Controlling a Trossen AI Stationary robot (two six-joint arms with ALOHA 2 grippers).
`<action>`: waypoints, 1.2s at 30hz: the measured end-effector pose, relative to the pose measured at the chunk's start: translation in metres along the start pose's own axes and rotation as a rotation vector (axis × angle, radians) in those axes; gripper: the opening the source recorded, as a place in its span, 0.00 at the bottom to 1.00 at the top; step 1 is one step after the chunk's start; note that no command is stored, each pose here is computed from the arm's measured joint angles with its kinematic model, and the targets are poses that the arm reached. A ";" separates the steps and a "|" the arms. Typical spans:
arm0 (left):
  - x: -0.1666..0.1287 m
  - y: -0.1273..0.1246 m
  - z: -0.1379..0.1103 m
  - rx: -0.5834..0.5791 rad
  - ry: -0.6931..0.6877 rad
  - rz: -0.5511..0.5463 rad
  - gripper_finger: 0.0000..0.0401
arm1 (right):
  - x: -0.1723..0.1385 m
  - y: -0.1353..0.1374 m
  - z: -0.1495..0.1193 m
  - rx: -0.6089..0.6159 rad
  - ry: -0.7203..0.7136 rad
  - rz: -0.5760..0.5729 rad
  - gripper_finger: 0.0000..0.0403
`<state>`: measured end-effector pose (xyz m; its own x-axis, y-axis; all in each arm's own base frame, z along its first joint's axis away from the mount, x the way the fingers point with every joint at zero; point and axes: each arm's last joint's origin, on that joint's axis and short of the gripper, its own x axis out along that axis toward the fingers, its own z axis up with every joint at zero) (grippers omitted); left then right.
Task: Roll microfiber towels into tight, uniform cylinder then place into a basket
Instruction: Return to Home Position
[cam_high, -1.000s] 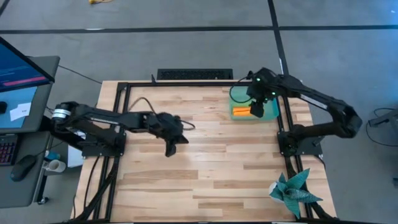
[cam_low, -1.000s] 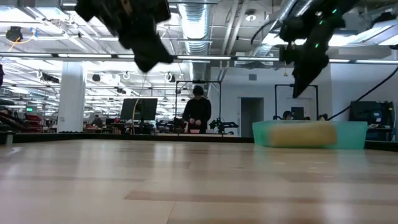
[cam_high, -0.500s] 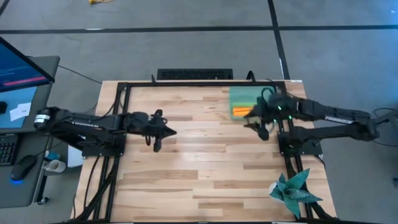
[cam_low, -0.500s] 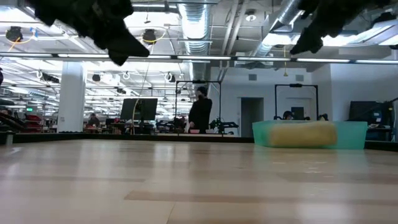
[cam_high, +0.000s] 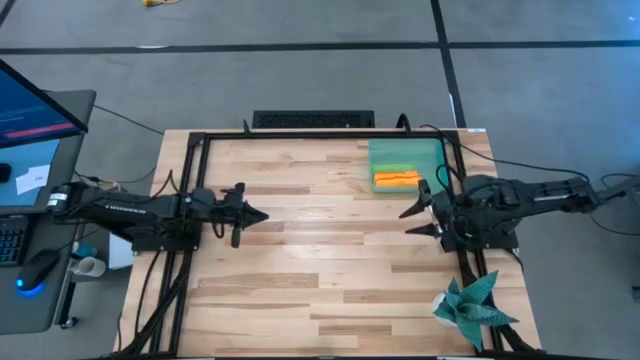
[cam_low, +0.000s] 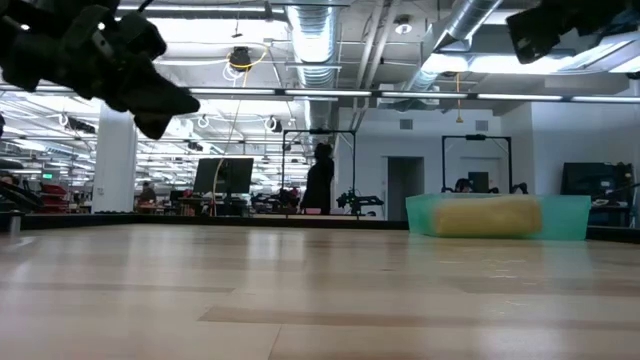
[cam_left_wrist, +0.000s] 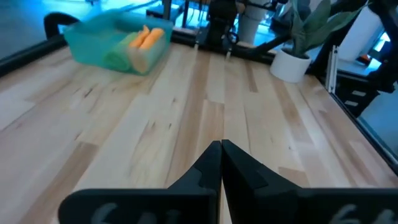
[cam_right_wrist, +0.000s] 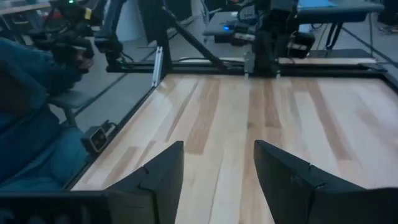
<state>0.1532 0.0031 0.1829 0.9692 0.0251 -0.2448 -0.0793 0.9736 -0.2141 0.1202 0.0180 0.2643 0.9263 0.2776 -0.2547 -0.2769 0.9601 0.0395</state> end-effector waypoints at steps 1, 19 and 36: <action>-0.002 0.001 -0.002 0.005 -0.009 0.000 0.00 | -0.001 0.001 -0.005 0.001 -0.004 0.006 0.53; -0.030 0.005 -0.017 0.146 -0.205 -0.001 0.00 | -0.012 0.002 -0.076 0.061 -0.172 -0.059 0.53; -0.034 0.008 -0.022 0.163 -0.245 0.070 0.00 | 0.002 -0.002 -0.101 -0.004 -0.270 -0.121 0.53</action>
<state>0.1145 0.0054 0.1690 0.9916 0.1283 -0.0135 -0.1288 0.9907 -0.0450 0.0974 0.0130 0.1662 0.9870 0.1603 0.0086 -0.1604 0.9868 0.0208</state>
